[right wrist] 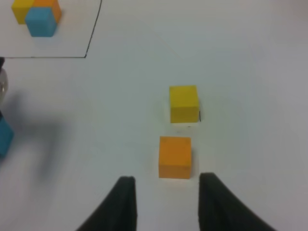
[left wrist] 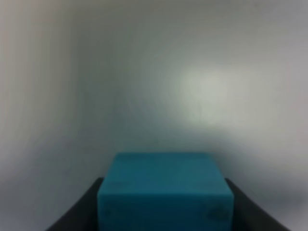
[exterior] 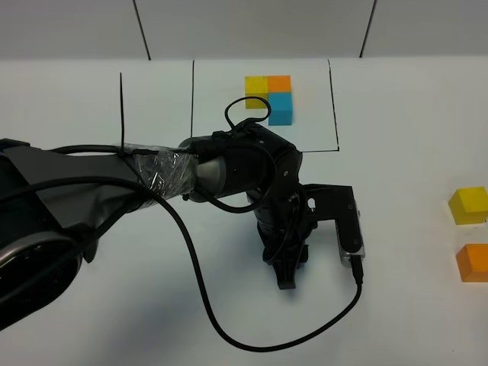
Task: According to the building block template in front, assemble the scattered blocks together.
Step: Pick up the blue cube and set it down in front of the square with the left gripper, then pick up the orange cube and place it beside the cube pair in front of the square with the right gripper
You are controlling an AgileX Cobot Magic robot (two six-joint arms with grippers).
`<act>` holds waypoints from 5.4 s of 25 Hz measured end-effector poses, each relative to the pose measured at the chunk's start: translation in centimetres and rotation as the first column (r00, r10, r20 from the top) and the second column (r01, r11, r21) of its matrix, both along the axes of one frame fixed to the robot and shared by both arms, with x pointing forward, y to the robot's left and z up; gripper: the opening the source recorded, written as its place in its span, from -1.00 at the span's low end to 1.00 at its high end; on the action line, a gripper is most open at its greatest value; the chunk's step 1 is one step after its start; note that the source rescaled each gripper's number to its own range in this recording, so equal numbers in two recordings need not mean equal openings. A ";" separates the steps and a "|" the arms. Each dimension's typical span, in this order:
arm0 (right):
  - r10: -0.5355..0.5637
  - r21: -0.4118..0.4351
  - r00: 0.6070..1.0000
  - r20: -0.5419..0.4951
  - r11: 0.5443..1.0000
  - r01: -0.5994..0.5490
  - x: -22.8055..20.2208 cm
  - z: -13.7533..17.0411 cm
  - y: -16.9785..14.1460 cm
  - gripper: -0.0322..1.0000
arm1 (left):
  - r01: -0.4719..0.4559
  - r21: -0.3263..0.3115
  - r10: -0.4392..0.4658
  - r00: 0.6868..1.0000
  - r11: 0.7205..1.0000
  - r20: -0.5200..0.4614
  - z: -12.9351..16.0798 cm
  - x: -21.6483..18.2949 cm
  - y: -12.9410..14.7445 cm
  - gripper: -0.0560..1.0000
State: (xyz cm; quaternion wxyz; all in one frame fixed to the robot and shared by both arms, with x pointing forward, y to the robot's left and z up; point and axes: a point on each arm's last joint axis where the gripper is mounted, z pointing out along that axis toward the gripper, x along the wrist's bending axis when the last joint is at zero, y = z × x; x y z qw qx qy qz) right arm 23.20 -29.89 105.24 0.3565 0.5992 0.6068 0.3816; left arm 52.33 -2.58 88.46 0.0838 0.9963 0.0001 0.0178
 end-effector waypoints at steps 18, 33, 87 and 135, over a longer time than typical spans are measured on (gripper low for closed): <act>0.000 0.000 1.000 0.000 1.000 0.000 0.0 0.0 0.0 -0.80 | -0.104 0.003 0.095 0.924 0.995 0.371 24.6 -0.8 5.6 0.77; 0.000 0.000 1.000 0.000 1.000 0.000 0.0 0.0 0.0 -0.80 | -0.468 -0.193 0.496 0.700 0.862 0.514 33.0 -7.6 23.8 0.49; 0.000 0.000 1.000 0.000 1.000 0.000 0.0 0.0 0.0 -0.80 | -0.681 -0.731 0.998 0.011 -0.039 -0.064 16.1 -29.7 33.6 0.40; 0.000 0.000 1.000 0.000 1.000 0.000 0.0 0.0 0.0 -0.80 | -0.674 -0.733 0.996 -0.065 -0.090 -0.062 16.1 -29.7 33.5 0.40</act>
